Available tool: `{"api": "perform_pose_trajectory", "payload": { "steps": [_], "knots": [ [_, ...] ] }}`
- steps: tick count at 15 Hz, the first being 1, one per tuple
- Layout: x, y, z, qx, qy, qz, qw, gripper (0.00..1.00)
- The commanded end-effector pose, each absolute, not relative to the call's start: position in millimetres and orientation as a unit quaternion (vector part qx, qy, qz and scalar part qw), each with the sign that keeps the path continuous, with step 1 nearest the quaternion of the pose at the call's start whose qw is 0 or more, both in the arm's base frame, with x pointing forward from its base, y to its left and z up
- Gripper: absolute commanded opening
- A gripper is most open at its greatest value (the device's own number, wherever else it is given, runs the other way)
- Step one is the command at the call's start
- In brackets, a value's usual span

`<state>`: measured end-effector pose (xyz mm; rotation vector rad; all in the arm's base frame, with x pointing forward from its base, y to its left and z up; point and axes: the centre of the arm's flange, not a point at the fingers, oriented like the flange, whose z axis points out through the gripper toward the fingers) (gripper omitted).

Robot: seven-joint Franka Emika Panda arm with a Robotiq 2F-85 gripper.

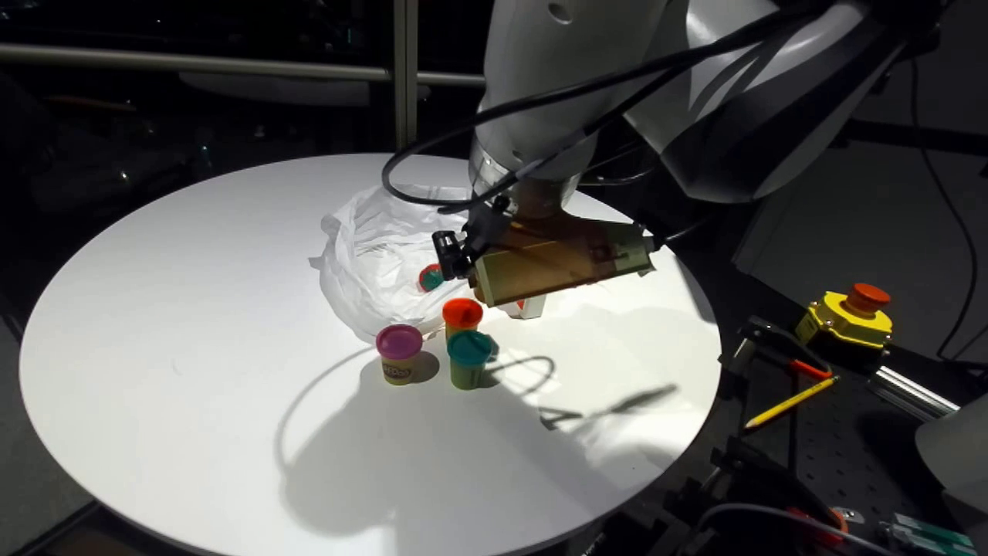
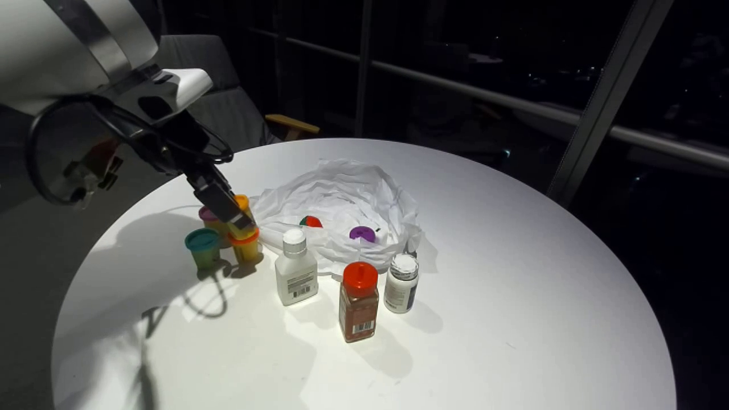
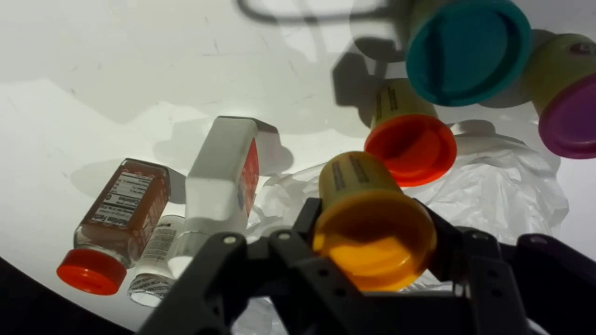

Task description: Remove the objects in the plastic and put them on the table.

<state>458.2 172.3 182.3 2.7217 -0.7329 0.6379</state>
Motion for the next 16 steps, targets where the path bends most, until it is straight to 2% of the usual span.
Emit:
{"api": "perform_pose_trajectory", "payload": {
  "steps": [1,8,9,10,14,16],
  "knots": [
    [442,153,173,0.940,-0.262,0.192,0.104,0.23],
    [453,122,123,0.962,-0.223,0.134,0.081,0.23],
    [452,119,120,0.963,-0.219,0.129,0.086,0.73],
    [450,116,124,0.963,-0.217,0.124,0.099,0.74],
    [464,125,156,0.969,-0.183,0.081,0.144,1.00],
    [492,139,173,0.973,-0.148,0.050,0.171,1.00]
  ]
}}
